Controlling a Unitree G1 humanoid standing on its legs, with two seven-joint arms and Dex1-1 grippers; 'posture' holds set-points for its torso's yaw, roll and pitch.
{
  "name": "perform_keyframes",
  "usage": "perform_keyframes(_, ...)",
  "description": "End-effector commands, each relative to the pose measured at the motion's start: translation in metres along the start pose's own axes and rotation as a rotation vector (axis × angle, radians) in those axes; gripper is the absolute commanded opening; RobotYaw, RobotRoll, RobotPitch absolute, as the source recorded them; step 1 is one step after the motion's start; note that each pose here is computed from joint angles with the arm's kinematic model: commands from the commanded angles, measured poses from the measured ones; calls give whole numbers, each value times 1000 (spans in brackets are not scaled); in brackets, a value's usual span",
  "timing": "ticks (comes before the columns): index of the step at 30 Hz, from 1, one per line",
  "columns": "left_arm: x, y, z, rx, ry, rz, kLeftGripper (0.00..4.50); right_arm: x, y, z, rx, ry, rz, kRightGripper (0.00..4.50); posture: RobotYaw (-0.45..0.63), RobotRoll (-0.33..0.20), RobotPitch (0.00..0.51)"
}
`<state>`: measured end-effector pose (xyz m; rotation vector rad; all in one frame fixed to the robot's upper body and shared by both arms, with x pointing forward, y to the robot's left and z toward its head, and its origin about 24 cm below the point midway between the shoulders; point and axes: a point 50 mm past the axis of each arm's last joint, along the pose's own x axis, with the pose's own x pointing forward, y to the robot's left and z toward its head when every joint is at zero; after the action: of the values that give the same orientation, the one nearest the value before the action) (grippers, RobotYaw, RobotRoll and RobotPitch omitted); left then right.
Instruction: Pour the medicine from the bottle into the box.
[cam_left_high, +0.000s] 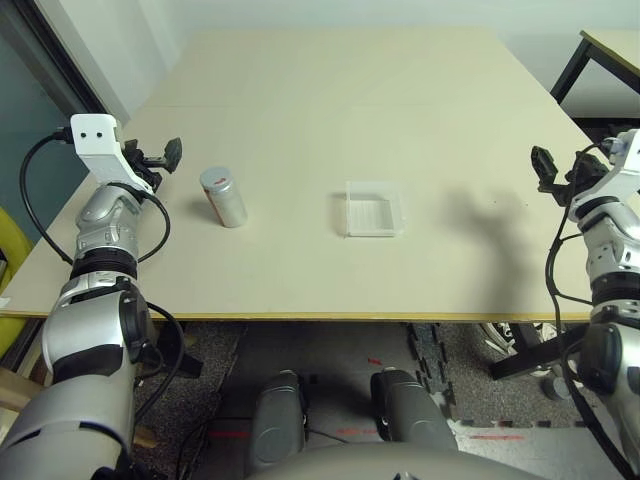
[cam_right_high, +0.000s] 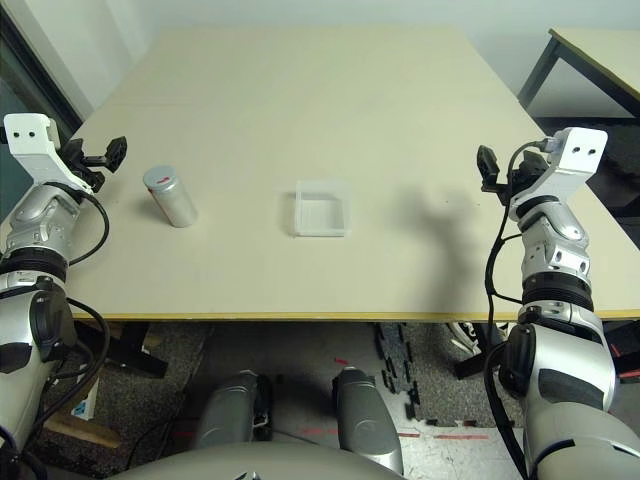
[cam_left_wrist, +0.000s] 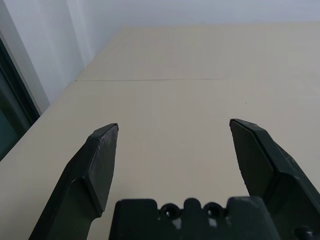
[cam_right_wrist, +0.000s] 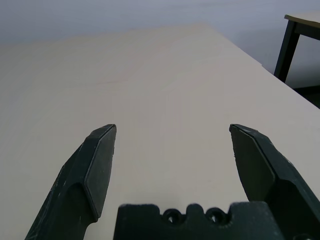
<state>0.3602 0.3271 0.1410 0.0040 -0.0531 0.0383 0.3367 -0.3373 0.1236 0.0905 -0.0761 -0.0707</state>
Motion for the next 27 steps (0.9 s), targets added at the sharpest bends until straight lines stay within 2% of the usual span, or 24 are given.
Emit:
perform_keyframes(1,1,0,-1,3,10,-1,4467,1,-1,1,2,-2,-6,4500,-170,0,49)
perform_keyframes(18,1,-2,-1,-8,12,-4,4467,1,4,8,-14,-22,69,4500,-195,0,60)
perform_keyframes(27,5,-3,8,-8,-7,-22,4467,-7,34,14,-55,4,428,4500,-196,0,68)
